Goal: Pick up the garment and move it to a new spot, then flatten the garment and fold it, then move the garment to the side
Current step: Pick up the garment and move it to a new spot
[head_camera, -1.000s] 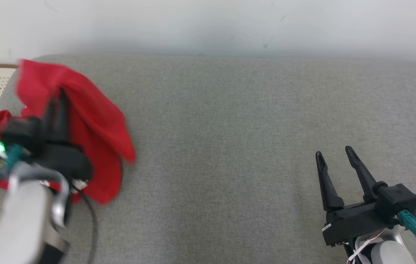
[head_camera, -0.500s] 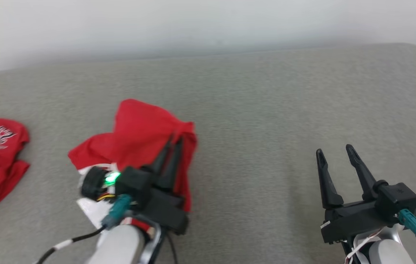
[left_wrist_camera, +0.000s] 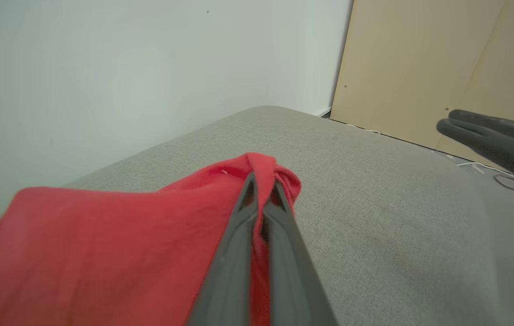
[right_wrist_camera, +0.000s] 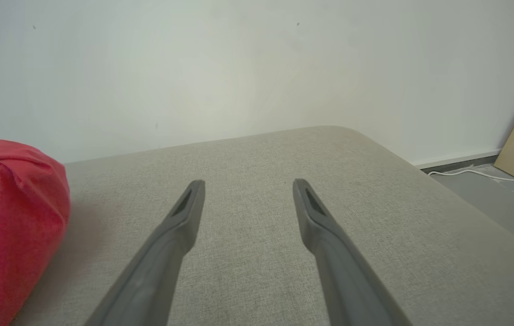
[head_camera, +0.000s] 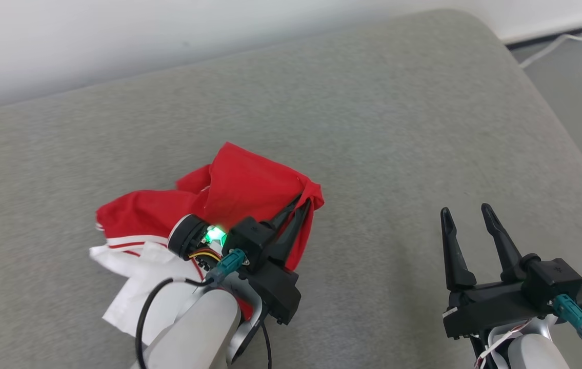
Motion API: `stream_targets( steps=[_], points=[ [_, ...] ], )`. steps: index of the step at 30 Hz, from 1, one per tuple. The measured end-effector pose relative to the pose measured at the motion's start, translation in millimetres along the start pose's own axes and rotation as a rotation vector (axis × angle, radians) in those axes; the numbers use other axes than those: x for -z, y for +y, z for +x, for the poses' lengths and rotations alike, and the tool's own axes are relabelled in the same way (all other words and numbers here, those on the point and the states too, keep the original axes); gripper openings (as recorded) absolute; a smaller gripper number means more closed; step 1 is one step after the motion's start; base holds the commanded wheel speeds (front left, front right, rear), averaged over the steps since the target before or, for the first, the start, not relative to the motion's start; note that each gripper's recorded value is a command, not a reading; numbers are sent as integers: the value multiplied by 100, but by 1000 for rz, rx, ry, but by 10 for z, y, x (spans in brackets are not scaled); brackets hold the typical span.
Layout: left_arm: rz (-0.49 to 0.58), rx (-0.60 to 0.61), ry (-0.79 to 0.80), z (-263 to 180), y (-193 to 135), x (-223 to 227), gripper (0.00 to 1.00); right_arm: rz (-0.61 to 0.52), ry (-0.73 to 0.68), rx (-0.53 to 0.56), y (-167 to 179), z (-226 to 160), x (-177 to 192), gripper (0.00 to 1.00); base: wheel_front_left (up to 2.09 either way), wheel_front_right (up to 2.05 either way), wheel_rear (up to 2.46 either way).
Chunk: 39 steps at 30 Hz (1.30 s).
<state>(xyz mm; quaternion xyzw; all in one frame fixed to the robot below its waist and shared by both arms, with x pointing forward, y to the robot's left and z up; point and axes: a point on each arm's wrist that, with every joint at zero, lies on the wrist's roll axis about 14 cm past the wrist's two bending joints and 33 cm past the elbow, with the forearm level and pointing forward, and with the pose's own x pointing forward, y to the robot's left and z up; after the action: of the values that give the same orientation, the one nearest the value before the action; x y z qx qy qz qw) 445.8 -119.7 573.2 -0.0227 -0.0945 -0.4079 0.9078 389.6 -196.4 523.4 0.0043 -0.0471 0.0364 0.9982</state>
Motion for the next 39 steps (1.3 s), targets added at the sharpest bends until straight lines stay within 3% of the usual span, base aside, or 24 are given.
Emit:
stream_targets(
  steps=[6, 7, 8, 14, 20, 28, 32, 39],
  points=[
    [-83, 84, 58, 167, -241, 319, 0, -16, 41, 71, -223, -117, 120, 100, 0, 0, 0],
    [-104, 87, 67, 172, -261, 365, 31, -15, 49, 76, -235, -124, 145, 100, 0, 0, 0],
    [-103, 91, 65, 175, -284, 383, 100, -15, 54, 80, -245, -127, 163, 100, 0, 0, 0],
    [-158, 92, 31, 143, -328, 299, 100, -16, 53, 76, -252, -97, 179, 100, 0, 0, 0],
    [-174, -3, -28, -10, -106, 92, 100, -20, 46, 38, -160, -7, 151, 100, 0, 0, 0],
    [-84, -313, -65, -621, 750, -133, 100, -2, 15, -53, 147, 97, 44, 100, 0, 0, 0],
    [-24, -535, -98, -1117, 1287, -341, 100, 9, -21, -120, 380, 157, -82, 100, 0, 0, 0],
    [47, -768, -189, -1818, 1753, -730, 100, 12, -42, -180, 588, 136, -181, 100, 0, 0, 0]
  ],
)
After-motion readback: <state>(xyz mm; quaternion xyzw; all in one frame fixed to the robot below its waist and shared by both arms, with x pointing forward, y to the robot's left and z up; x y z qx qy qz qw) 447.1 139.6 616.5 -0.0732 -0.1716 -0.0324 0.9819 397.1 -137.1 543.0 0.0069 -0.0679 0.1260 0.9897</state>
